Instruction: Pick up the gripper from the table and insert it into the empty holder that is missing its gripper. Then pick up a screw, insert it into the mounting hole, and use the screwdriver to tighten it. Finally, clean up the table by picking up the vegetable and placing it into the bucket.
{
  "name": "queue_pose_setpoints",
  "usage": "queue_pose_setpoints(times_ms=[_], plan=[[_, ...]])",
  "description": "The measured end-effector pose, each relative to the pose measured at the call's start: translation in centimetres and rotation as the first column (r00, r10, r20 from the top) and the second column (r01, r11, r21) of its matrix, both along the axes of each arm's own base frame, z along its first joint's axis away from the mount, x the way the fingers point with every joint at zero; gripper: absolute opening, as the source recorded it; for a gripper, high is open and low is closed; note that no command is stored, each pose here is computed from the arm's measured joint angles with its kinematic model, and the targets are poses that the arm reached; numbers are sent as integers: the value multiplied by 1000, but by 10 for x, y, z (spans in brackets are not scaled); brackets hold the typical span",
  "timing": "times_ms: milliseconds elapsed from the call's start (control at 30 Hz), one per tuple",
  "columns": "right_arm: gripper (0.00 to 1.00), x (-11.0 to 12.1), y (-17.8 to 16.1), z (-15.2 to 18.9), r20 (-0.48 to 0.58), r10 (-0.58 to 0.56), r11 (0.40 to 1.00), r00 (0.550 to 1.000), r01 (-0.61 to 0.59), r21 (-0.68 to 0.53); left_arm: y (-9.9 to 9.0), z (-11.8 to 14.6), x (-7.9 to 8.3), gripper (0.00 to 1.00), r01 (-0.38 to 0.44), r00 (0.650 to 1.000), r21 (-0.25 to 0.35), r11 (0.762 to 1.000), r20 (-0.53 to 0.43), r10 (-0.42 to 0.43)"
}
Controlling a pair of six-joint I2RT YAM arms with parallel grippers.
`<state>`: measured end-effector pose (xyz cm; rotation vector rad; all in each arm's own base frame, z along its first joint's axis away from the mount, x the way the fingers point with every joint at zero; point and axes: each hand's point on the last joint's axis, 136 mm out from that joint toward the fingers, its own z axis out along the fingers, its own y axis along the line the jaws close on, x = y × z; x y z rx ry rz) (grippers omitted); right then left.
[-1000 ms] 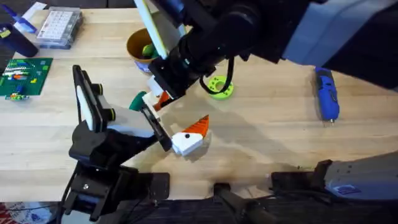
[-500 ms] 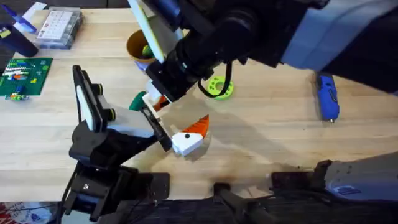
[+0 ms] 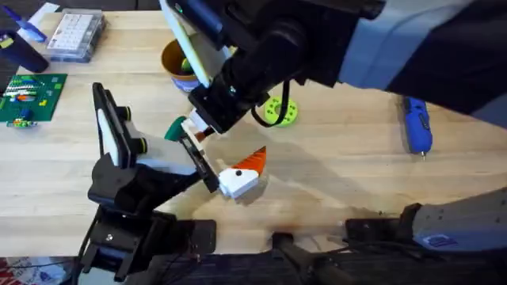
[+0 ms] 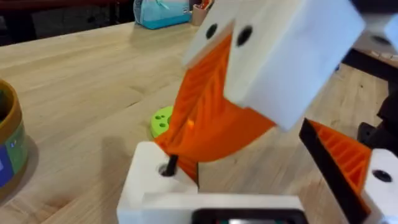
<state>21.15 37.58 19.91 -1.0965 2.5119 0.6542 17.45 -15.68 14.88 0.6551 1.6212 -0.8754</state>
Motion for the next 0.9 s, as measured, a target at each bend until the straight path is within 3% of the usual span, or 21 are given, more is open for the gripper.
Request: queue_pose_setpoints(times_ms=[900], plan=[[9,5,9,-6,2,3,1000,1000,-3,11,1,-1,1,988,-10,1000,-7,1000,-15,10]])
